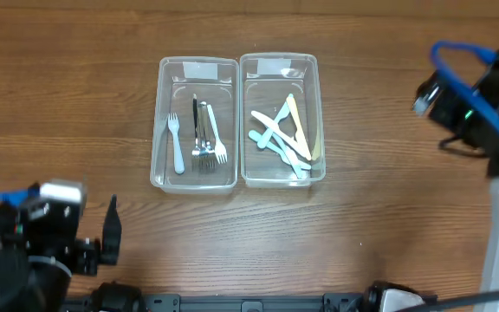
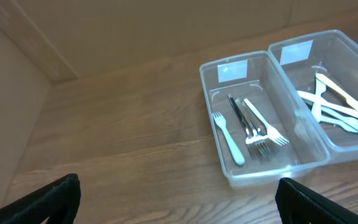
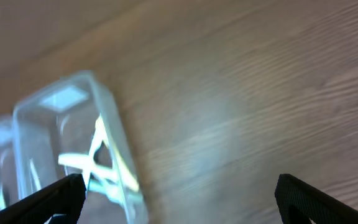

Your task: Pack container

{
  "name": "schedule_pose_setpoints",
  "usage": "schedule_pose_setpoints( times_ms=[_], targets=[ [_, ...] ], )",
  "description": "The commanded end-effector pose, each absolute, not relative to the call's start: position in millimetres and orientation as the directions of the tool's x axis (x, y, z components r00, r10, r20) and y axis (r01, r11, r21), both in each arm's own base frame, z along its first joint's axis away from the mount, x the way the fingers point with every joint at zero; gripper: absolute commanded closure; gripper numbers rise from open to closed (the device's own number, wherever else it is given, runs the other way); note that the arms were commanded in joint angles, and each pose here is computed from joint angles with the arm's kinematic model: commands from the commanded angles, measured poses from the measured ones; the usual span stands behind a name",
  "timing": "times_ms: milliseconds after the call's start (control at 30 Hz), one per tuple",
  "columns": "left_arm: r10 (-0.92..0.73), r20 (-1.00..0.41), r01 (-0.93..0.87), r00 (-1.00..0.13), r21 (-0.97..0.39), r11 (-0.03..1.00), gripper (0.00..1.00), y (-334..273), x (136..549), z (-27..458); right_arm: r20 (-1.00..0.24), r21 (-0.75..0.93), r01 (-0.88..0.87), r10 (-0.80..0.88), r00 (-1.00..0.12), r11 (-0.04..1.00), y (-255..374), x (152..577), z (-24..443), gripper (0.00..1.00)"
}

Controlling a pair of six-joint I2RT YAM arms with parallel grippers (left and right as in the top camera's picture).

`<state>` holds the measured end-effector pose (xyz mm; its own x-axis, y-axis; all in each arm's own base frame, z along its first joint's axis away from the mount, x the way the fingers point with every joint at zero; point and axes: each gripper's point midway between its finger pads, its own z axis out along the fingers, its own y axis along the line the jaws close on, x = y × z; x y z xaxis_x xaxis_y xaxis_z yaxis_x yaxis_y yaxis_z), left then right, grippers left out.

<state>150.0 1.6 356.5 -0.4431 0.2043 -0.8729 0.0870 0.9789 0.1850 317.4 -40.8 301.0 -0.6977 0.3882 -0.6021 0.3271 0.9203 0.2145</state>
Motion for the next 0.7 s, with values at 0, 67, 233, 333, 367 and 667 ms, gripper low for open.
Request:
schedule_pose_setpoints(
  times_ms=[0,67,233,333,367,667],
  targets=[
    [0.194,-0.890,0.104,-0.413,0.165,0.981,0.00,0,131,337,-0.636,0.147,0.308,0.328,-0.698,0.940,-20,278,285,0.00],
    [0.180,-0.898,0.119,-0.401,0.144,0.983,0.00,-3,123,327,-0.636,0.152,0.298,0.324,-0.700,0.942,-11,259,275,0.00],
    [0.160,-0.928,0.149,-0.336,0.115,0.982,0.00,-7,99,305,-0.624,0.201,0.293,0.353,-0.697,0.935,1,211,244,0.00],
    [0.157,-0.950,0.144,-0.271,0.121,0.982,0.00,-4,81,291,-0.697,0.232,0.271,0.354,-0.624,0.934,0,186,256,0.00],
    [0.154,-0.953,0.142,-0.259,0.120,0.982,0.00,-3,80,290,-0.708,0.231,0.273,0.354,-0.611,0.934,-3,183,258,0.00],
    [0.150,-0.960,0.140,-0.235,0.119,0.983,0.00,-3,77,292,-0.730,0.242,0.268,0.357,-0.583,0.933,-3,183,265,0.00]
  ],
)
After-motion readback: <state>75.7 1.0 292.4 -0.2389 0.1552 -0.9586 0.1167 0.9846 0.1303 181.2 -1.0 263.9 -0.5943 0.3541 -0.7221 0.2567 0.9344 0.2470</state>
